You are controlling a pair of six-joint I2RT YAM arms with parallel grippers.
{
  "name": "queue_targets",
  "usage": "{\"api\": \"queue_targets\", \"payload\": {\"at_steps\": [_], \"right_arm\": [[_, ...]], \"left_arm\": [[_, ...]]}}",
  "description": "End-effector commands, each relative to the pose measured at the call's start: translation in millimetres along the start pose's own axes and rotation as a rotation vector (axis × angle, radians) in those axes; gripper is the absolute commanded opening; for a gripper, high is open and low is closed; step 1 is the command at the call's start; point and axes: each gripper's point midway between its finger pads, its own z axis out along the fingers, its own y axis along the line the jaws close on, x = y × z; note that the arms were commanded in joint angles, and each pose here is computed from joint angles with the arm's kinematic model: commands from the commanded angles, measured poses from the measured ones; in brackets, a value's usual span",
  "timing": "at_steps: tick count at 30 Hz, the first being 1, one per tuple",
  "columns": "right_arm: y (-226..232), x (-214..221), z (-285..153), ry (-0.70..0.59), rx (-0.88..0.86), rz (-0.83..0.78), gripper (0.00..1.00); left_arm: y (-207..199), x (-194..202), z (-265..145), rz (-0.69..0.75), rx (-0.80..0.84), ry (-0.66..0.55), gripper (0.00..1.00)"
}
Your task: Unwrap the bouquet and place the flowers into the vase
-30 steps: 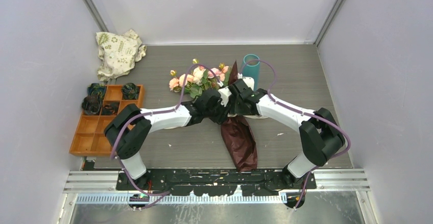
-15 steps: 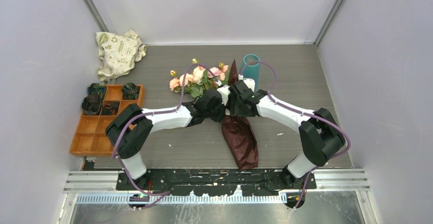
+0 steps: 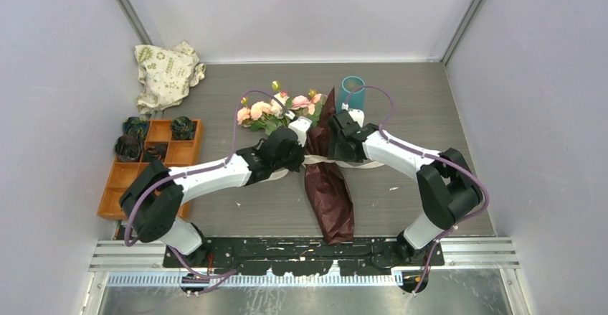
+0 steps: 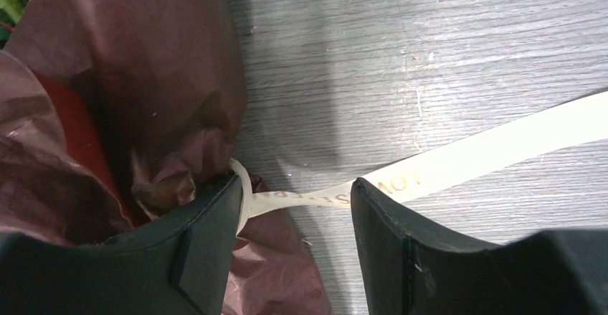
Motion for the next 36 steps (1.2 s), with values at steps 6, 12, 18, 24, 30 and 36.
{"api": "queue_targets", "payload": {"at_steps": [6, 12, 18, 24, 30, 36], "right_arm": [[-10, -3, 11, -0.003, 0.025, -0.001, 0.63], [-13, -1, 15, 0.011, 0.032, 0.001, 0.63], [-11, -3, 18, 0.014, 0.029, 0.003, 0.63], [-10, -4, 18, 0.015, 0.031, 0.001, 0.63], [-5, -22, -6, -0.044, -0.008, 0.022, 0.64], [-4, -56, -65, -0.193, -0.093, 0.066, 0.69]], "left_arm": [[44, -24, -50, -0.056, -0.224, -0.063, 0.07], [82, -80, -144, -0.158, -0.359, -0.241, 0.08], [122, -110, -246, -0.257, -0.549, -0.427, 0.12], [149, -126, -336, -0.354, -0.69, -0.597, 0.13], [135, -132, -335, -0.292, -0.594, -0.589, 0.23], [74, -107, -193, -0.148, -0.277, -0.292, 0.38]]}}
